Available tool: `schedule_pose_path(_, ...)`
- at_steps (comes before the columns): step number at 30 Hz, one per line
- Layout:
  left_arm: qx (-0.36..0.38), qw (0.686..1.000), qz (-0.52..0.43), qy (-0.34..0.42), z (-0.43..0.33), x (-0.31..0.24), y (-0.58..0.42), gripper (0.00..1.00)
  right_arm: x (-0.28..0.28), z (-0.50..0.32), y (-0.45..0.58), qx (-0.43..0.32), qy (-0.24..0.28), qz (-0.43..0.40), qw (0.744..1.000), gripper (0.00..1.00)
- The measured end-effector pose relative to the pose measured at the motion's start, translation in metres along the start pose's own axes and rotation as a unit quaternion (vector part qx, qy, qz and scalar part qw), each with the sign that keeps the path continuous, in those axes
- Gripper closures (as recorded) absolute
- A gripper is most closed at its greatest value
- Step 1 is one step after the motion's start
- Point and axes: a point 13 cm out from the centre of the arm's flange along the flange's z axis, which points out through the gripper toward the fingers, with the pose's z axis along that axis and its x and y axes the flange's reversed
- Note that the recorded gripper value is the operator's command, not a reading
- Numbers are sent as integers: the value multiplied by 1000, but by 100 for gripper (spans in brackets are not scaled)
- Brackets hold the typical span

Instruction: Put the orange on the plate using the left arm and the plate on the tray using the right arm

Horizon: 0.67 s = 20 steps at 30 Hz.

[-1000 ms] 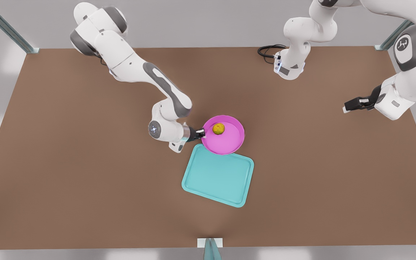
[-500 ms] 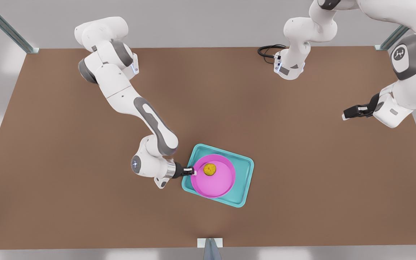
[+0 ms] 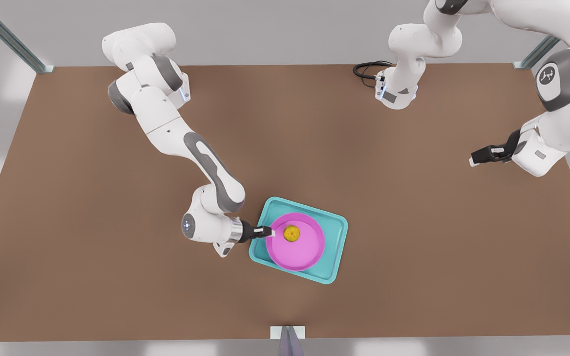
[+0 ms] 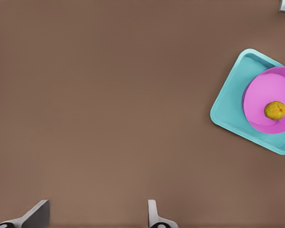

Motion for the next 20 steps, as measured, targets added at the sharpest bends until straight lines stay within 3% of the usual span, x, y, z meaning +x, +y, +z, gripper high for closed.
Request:
schedule_pose_path(3, 0, 1000, 0, 0, -1, 0, 0, 0, -17, -69, 29, 5, -13, -20, 1000, 0)
schedule_pose_path(6, 0, 1000, 1, -1, -1, 1, 0, 0, -73, -287, -33, 129, -53, -61, 988, 0)
schedule_pose_path(8, -1, 1000, 1, 1, 0, 1, -1, 0, -53, -405, -54, 240, -46, -83, 966, 0)
schedule_pose_path(10, -2, 1000, 3, 4, 2, 1, -3, 0, 5, -498, -27, 319, -31, -101, 942, 0)
schedule_pose_path(14, -3, 1000, 4, 7, 4, 2, -5, 0, 113, -559, -41, 398, 40, -80, 913, 0)
schedule_pose_path(20, -3, 1000, 3, 11, 6, 2, -5, 0, 144, -573, -59, 427, 84, -70, 897, 0)
